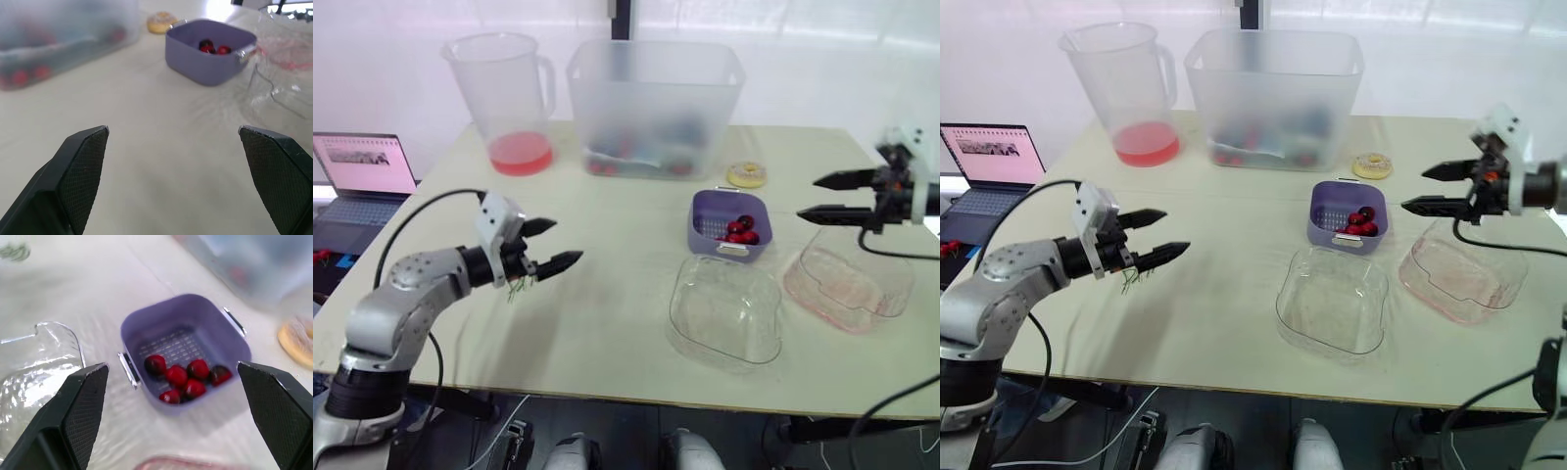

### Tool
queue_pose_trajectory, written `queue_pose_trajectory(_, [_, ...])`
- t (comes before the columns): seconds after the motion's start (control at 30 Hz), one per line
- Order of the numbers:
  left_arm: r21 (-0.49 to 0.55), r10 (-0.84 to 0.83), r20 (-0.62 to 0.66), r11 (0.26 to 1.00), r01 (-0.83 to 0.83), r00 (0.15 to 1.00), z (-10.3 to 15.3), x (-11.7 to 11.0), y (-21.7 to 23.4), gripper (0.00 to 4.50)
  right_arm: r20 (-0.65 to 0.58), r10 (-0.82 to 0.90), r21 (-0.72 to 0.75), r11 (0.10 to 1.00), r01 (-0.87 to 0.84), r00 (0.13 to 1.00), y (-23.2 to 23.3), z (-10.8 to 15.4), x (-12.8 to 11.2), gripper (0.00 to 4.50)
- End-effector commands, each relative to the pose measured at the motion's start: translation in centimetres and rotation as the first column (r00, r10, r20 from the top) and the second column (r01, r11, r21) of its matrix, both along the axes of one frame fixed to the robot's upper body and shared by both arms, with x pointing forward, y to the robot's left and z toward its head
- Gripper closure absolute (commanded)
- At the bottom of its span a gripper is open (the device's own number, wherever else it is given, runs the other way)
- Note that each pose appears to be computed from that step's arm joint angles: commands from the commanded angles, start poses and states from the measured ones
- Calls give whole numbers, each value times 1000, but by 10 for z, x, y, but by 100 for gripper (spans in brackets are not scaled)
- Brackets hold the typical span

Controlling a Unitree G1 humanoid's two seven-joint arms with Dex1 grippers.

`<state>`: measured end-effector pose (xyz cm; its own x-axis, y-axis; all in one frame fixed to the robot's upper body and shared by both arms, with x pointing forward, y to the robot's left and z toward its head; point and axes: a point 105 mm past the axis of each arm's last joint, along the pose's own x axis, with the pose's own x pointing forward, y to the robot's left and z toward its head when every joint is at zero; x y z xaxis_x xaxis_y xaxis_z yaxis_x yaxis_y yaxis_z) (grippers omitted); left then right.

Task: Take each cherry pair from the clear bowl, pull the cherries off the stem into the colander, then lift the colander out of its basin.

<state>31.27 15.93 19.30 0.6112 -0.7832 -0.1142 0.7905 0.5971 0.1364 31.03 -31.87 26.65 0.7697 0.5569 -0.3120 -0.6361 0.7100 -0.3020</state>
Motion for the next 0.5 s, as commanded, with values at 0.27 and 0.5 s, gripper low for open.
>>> queue_pose_trajectory(0.27, [-40, 126, -54, 991, -128, 991, -19, 17, 53, 0, 216, -502, 180, 863, 471, 838, -108, -27, -68, 5])
queue_pose_trajectory(0.5, [-83, 198, -82, 975, -205, 977, -28, 21, 72, 0, 212, -565, 170, 825, 540, 797, -125, -45, -85, 5])
